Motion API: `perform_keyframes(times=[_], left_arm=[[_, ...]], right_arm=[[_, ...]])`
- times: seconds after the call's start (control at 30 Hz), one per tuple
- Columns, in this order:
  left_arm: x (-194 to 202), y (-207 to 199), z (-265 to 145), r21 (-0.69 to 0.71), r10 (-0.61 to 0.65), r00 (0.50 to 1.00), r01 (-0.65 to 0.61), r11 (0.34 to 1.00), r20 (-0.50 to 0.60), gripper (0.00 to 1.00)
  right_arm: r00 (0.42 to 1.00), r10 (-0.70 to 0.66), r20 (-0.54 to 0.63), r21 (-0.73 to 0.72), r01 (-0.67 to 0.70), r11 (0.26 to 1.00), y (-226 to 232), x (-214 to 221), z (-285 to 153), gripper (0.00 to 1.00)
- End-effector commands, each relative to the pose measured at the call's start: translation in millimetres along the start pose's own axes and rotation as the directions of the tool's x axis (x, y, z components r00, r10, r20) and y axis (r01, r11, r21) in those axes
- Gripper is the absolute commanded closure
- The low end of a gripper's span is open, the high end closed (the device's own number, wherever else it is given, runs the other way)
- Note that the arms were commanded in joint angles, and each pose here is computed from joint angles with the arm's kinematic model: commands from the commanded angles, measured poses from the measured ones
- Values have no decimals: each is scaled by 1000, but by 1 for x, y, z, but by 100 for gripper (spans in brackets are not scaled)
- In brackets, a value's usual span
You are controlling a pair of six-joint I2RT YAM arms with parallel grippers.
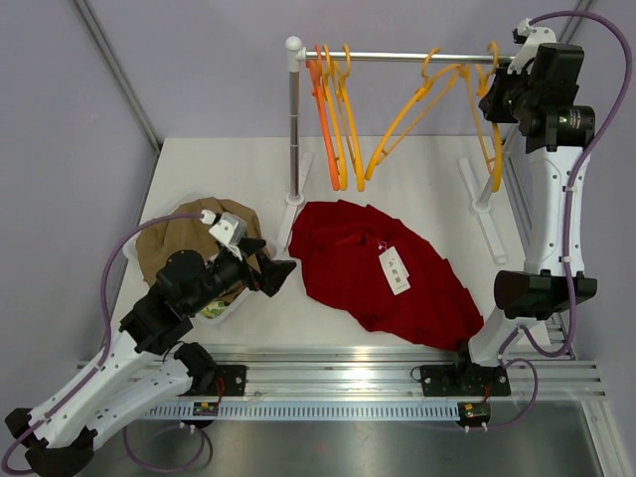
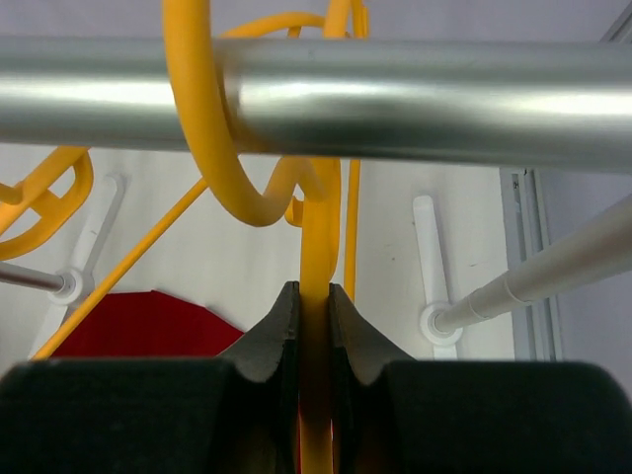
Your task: Remove the skirt from the hanger
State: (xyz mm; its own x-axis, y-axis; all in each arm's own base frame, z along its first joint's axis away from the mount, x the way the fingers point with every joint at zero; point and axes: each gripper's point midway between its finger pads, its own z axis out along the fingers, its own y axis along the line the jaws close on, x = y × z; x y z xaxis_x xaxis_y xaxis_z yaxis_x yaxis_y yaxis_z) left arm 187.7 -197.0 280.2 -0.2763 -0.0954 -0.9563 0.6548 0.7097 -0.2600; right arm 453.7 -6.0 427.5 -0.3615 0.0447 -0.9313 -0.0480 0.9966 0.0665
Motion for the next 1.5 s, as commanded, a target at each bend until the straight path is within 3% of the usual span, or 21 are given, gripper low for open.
perform_keyframes(times=[0.0, 0.13, 0.4, 0.47, 0.5, 0.63, 0.67, 0.77, 0.97, 1.0, 1.07, 1.1, 1.2, 1.23, 1.3, 1.47], left_arm=[[-10, -17, 7, 90, -11, 1000, 8, 996, 29, 1], [-7, -20, 17, 103, -17, 1000, 17, 994, 1, 1], [4, -36, 38, 160, 18, 999, -12, 987, -35, 1], [12, -44, 45, 184, 56, 997, -46, 982, -49, 1], [12, -46, 49, 190, 65, 997, -57, 980, -39, 1], [27, -63, 66, 238, 138, 989, -121, 964, -56, 1], [39, -68, 71, 257, 179, 980, -152, 954, -85, 1], [55, -82, 89, 293, 279, 955, -241, 925, -98, 1], [90, -106, 123, 292, 448, 884, -397, 870, -135, 1], [115, -104, 134, 292, 473, 859, -409, 864, -195, 1], [122, -110, 149, 286, 478, 851, -413, 865, -218, 1], [144, -101, 162, 255, 488, 827, -427, 868, -280, 1], [150, -98, 189, 167, 454, 827, -422, 891, -332, 1], [173, -92, 199, 156, 459, 801, -434, 887, -385, 1], [171, -94, 217, 99, 408, 820, -405, 909, -402, 1], [238, -88, 236, 85, 324, 761, -337, 938, -562, 1]], right_arm=[[998, -26, 63, -50, 29, 998, 20, -17, 3, 100], [989, -144, 39, -85, 147, 986, 58, -2, 11, 100], [988, -151, -1, -109, 150, 983, 69, 16, 18, 100], [986, -164, -2, -118, 163, 980, 70, 19, 16, 95], [985, -170, -1, -121, 169, 978, 70, 19, 15, 90], [970, -242, 40, -145, 245, 959, 71, 14, -9, 36], [966, -257, 37, -146, 259, 955, 70, 19, -13, 16], [939, -336, 78, -133, 344, 930, 64, 19, -42, 0], [884, -451, 123, -162, 466, 870, 45, 54, -97, 1], [862, -475, 174, -173, 502, 847, 48, 55, -115, 0], [874, -469, 127, -189, 485, 854, 39, 85, -107, 0], [878, -461, 125, -211, 478, 853, 42, 92, -111, 1], [912, -400, 93, -271, 410, 871, 44, 124, -110, 1], [922, -382, 68, -291, 385, 876, 44, 140, -104, 0], [938, -342, 53, -302, 342, 890, 42, 149, -104, 0], [957, -289, 38, -336, 285, 898, 44, 171, -102, 0]])
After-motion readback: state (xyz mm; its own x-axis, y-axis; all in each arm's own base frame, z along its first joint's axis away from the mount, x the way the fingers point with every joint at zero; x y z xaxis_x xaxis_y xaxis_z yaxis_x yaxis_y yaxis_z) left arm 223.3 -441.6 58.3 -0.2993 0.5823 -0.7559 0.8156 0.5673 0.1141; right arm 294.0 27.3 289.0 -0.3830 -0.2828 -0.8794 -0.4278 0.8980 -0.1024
